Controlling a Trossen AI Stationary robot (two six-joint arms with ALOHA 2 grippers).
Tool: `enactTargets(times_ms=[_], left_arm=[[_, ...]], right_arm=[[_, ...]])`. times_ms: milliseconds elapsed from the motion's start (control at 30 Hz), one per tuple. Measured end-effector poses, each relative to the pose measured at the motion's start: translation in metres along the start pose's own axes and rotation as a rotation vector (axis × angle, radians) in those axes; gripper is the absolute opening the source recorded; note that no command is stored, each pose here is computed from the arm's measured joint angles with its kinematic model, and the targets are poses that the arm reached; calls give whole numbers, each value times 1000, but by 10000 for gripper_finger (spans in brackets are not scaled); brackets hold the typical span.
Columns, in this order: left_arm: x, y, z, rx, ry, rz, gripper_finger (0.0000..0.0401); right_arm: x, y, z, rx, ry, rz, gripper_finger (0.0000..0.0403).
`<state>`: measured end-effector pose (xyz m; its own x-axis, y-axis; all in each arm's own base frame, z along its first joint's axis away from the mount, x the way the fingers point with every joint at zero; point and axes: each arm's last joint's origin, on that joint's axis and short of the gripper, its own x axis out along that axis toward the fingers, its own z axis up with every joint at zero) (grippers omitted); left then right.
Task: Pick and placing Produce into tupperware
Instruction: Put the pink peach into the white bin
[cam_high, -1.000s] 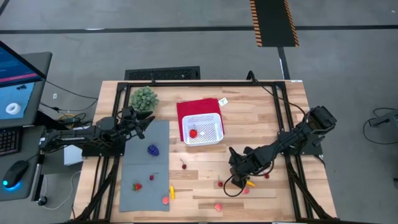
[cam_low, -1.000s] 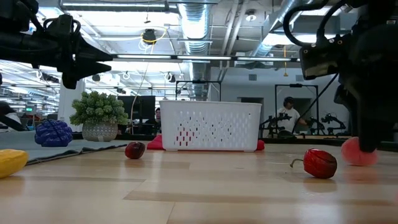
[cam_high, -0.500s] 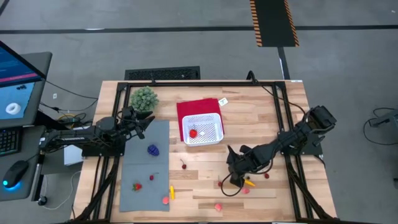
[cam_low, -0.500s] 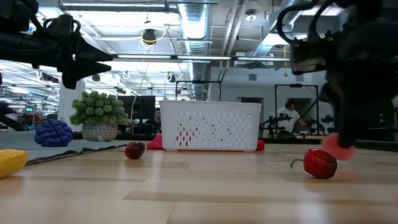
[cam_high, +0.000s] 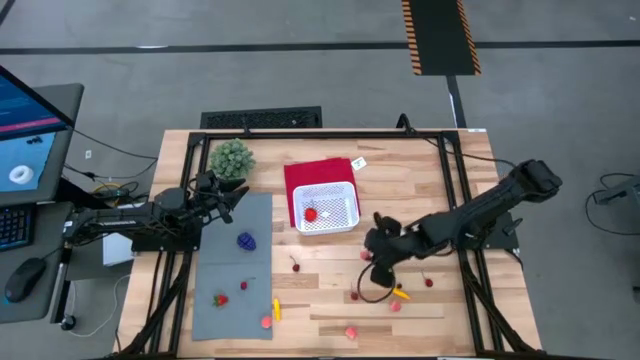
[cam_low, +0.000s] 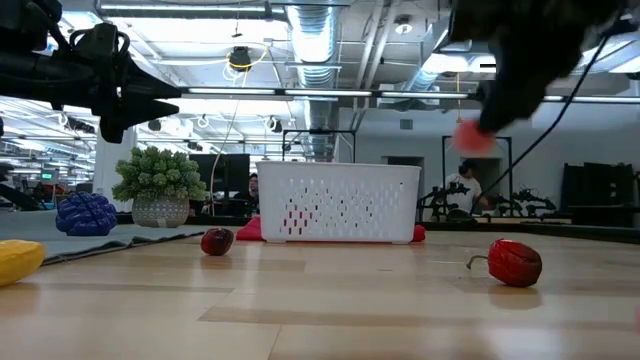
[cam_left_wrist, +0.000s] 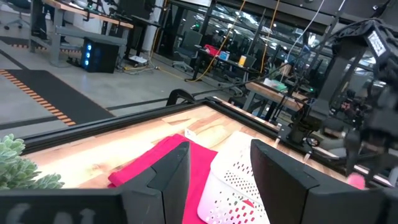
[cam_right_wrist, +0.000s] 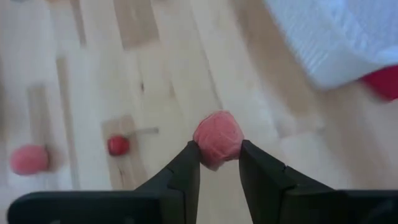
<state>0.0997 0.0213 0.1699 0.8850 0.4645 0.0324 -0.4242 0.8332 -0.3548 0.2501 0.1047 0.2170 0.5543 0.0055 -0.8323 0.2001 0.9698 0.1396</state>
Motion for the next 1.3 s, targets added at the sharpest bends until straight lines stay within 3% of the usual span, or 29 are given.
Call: enactTargets(times_ms=[400,800,933,1300], left_arm=[[0,0,0,1,0,0,158],[0,0,0,1,0,0,158],[0,0,0,1,1,-1,158],[0,0,0,7,-2,1,158]], right_arm=[[-91,-23,8,-92,-359,-18,124],[-151,-56,-24,-95,-450,-70,121],[-165,-65,-35,-76,-493,-78,121],[-150,-90,-86,-37,-708,140,122]])
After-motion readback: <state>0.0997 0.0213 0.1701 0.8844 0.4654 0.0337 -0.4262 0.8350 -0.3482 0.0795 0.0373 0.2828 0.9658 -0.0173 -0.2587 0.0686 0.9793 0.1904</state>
